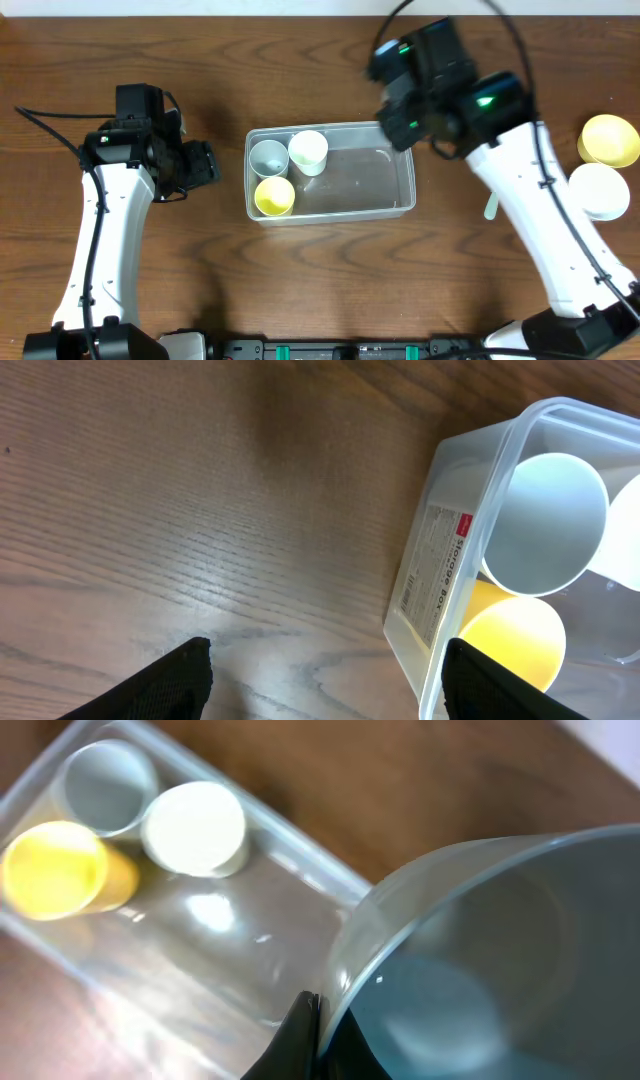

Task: Pack container
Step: 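Lower the grey bowl into the box's right side and release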

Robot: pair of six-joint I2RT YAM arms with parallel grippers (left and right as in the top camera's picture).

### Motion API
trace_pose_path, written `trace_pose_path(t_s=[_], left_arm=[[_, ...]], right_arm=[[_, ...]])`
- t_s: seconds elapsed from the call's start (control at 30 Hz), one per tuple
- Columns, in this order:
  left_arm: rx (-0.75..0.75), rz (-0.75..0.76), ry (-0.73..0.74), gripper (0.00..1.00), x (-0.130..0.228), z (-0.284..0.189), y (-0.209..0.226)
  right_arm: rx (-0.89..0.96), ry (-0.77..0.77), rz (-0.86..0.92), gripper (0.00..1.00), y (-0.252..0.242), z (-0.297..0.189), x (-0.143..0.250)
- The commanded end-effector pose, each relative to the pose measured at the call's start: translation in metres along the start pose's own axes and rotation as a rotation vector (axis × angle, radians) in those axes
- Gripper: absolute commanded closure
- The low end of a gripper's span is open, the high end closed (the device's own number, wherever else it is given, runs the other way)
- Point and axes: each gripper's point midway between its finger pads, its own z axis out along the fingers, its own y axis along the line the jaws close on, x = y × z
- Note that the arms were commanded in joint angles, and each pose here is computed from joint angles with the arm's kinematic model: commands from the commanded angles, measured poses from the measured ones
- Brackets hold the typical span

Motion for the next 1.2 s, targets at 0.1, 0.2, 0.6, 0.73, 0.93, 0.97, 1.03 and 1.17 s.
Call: trace_pose_path(t_s=[0.1, 0.2, 0.6, 0.73, 0.93, 0.97, 1.03, 1.17], left_arm=[[0.008, 0.018, 0.004, 0.26, 0.001, -0.001, 0.000], [0.008, 0.018, 0.004, 0.26, 0.001, -0.001, 0.000], [0.008, 0.017, 0.003, 0.26, 0.001, -0.001, 0.000], [0.008, 0.018, 0.004, 0.26, 0.001, -0.001, 0.000], [0.008, 0.018, 0.004, 0.26, 0.001, -0.001, 0.000], [0.008, 0.018, 0.004, 0.26, 0.001, -0.001, 0.000], [0.008, 0.018, 0.004, 0.26, 0.001, -0.001, 0.000], [0.008, 0.018, 0.004, 0.26, 0.001, -0.001, 0.000]], right_arm=[[-0.049, 0.132, -0.077, 0.99, 0.037, 0.036, 0.016], [-0.068, 0.209, -0.048, 0.99, 0.043, 0.056, 0.028], [-0.099, 0.416, -0.038, 0.99, 0.049, 0.134, 0.063], [-0.100, 0.436, -0.035, 0.99, 0.048, 0.148, 0.067], [-0.099, 0.430, -0.036, 0.96, 0.047, 0.156, 0.066], [-0.099, 0.428, -0.036, 0.95, 0.047, 0.156, 0.066], [-0.098, 0.428, -0.035, 0.87, 0.046, 0.156, 0.066], [-0.098, 0.431, -0.035, 0.74, 0.046, 0.156, 0.066]])
